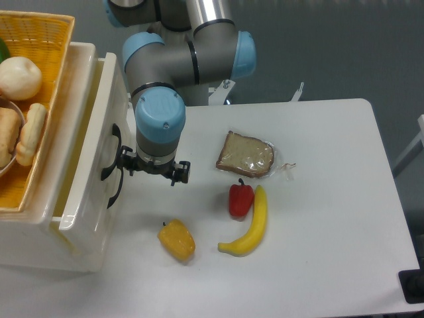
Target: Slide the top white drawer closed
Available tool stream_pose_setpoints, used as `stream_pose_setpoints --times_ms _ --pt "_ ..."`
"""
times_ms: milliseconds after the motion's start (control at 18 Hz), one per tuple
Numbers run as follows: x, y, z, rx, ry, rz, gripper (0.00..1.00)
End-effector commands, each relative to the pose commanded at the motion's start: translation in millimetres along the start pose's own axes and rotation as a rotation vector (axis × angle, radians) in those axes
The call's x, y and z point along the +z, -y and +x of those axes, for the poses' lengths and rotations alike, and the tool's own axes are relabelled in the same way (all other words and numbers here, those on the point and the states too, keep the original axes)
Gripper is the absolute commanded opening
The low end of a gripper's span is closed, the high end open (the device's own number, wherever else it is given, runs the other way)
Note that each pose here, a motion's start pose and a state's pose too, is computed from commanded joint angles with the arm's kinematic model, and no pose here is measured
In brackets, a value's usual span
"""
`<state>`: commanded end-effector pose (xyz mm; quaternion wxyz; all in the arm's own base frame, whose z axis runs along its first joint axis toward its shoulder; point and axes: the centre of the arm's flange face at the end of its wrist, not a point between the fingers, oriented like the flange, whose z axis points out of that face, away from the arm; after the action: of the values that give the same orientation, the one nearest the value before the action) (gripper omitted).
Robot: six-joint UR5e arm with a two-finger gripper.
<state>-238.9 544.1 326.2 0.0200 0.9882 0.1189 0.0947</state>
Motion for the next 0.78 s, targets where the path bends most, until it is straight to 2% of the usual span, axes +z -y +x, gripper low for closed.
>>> stream_pose_setpoints --times_ms 556,778 --pt "4.8 1.2 8.1 0.012 0.001 -0.011 1.00" --pt "-7.5 -4.1 -22.7 -0.027 0.011 0.009 1.00"
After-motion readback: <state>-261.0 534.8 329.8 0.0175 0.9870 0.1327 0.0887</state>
